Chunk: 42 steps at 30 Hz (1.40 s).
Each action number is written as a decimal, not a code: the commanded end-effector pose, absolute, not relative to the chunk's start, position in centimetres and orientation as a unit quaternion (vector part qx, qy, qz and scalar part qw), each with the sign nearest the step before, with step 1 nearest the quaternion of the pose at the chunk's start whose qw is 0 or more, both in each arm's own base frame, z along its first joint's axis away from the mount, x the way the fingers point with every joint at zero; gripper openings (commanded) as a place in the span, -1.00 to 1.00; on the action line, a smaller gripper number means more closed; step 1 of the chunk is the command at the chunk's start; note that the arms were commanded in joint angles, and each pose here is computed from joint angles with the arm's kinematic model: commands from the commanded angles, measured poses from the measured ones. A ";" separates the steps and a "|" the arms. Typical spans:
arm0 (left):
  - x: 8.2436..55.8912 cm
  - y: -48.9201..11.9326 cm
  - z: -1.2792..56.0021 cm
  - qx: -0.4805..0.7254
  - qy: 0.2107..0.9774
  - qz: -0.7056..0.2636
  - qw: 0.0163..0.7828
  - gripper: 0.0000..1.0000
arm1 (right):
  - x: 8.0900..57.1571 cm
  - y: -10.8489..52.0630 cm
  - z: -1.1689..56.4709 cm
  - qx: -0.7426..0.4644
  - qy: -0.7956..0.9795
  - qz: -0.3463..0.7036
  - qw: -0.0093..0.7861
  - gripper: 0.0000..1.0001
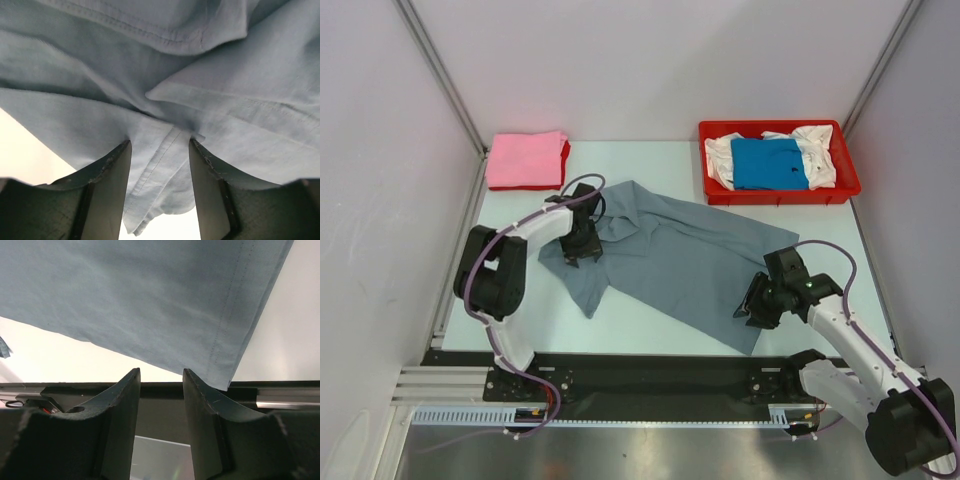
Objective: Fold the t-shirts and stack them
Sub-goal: Flatten the tshirt out
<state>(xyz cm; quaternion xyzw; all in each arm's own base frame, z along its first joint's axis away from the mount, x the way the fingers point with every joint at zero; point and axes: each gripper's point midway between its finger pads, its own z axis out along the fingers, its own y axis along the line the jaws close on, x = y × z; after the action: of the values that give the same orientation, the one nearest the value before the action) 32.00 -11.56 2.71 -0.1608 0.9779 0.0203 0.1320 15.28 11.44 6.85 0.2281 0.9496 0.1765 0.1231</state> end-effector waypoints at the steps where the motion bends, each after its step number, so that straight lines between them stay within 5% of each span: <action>1: 33.7 -12.3 3.8 -0.181 0.971 0.021 0.153 0.10 | 15.6 11.1 7.1 0.234 0.947 0.175 0.136 -0.10; 18: 34.1 -13.2 2.9 -0.168 0.973 0.053 0.152 0.07 | 15.3 10.2 6.9 0.242 0.945 0.175 0.136 -0.11; 32: 34.4 -13.2 4.4 -0.161 0.971 0.047 0.168 -0.56 | 14.4 9.1 5.8 0.252 0.950 0.144 0.116 -0.11; 36: 33.9 -13.1 6.5 -0.158 0.969 0.030 0.187 -0.98 | 14.0 8.3 5.1 0.282 0.946 0.116 0.107 -0.10; 42: 32.1 -13.5 11.0 -0.120 0.963 -0.024 0.240 -0.99 | 13.9 6.7 4.3 0.398 0.908 0.083 0.105 -0.09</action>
<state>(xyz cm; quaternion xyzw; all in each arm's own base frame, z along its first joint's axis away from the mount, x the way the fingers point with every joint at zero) 32.53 -12.87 6.95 -0.1494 0.9706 0.0165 0.1880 14.35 7.89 4.89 0.3286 0.9322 0.1096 0.1049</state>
